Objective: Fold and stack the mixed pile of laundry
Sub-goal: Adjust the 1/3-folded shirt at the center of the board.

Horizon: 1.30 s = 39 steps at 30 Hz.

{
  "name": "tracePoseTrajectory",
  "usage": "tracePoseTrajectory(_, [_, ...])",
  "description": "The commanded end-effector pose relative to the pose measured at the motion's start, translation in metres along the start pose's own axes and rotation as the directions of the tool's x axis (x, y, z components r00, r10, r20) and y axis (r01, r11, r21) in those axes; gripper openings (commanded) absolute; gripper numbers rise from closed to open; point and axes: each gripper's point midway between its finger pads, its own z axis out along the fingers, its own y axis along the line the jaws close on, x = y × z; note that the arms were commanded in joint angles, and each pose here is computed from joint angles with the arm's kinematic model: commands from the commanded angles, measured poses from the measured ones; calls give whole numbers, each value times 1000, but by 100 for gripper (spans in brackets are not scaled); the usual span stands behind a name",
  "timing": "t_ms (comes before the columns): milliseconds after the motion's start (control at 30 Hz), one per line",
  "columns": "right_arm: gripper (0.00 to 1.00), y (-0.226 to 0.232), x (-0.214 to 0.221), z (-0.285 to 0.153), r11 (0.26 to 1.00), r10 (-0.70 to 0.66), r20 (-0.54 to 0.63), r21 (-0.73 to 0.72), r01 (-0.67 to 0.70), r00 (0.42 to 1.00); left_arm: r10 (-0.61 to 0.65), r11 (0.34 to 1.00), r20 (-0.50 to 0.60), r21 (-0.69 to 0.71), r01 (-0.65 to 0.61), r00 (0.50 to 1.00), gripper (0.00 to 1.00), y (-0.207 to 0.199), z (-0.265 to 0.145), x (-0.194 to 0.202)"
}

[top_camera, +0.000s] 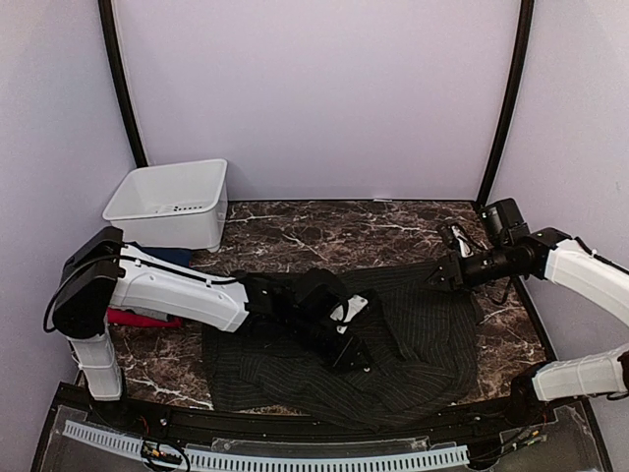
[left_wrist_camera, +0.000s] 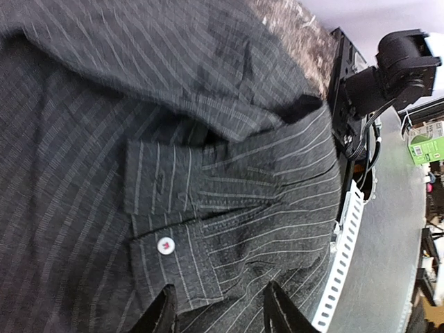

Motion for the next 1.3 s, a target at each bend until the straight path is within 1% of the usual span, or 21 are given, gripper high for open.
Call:
tracePoseTrajectory(0, [40, 0, -11, -5, 999, 0, 44, 32, -1, 999, -118, 988, -7, 101, 118, 993, 41, -12, 15, -4])
tracePoseTrajectory(67, [40, 2, -12, -6, 1000, -1, 48, 28, 0, 999, -173, 981, -29, 89, 175, 985, 40, -1, 26, 2])
tracePoseTrajectory(133, [40, 3, -13, -6, 1000, -3, 49, 25, 1, 999, -192, 979, -31, 69, 194, 981, 40, 7, 31, 4])
tracePoseTrajectory(333, [40, 4, -14, -7, 1000, -9, 50, 25, 7, 999, -193, 980, -40, 32, 195, 980, 44, 17, 42, 5])
tracePoseTrajectory(567, [40, 1, -11, -4, 1000, -2, 40, 28, 0, 999, -208, 977, -5, -56, 208, 978, 48, 40, 38, -4])
tracePoseTrajectory(700, [40, 2, -13, -4, 1000, 0, 45, 24, -1, 999, -193, 981, -21, -34, 193, 981, 50, 38, 44, -6])
tracePoseTrajectory(800, [40, 1, -14, -3, 1000, 1, 41, 25, -2, 999, -187, 982, -46, -2, 187, 981, 49, 34, 51, -5])
tracePoseTrajectory(900, [40, 1, -14, -4, 1000, -1, 44, 31, -1, 999, -178, 984, -69, 15, 179, 982, 45, 33, 56, 0])
tracePoseTrajectory(1000, [40, 0, -14, -5, 999, -1, 47, 37, -1, 999, -174, 984, -83, 31, 177, 981, 44, 30, 60, 2])
tracePoseTrajectory(1067, [40, 0, -14, -5, 999, -3, 47, 35, 2, 999, -184, 982, -114, 21, 187, 976, 42, 34, 65, 10])
tracePoseTrajectory(1100, [40, 0, -14, -4, 999, -3, 47, 34, 1, 999, -184, 982, -120, 25, 188, 976, 40, 33, 65, 12])
tracePoseTrajectory(1167, [40, 1, -14, -5, 999, -3, 49, 33, 1, 999, -176, 983, -122, 32, 181, 977, 31, 31, 64, 11])
tracePoseTrajectory(1200, [40, 1, -14, -5, 999, -3, 49, 33, 2, 999, -162, 985, -112, 40, 167, 980, 23, 28, 61, 6])
tracePoseTrajectory(1233, [40, 0, -14, -5, 999, -3, 49, 35, 2, 999, -152, 986, -104, 47, 158, 983, 19, 25, 58, 3])
tracePoseTrajectory(1267, [40, 0, -15, -5, 999, -6, 51, 35, 4, 999, -133, 989, -88, 56, 138, 987, 11, 20, 53, -4])
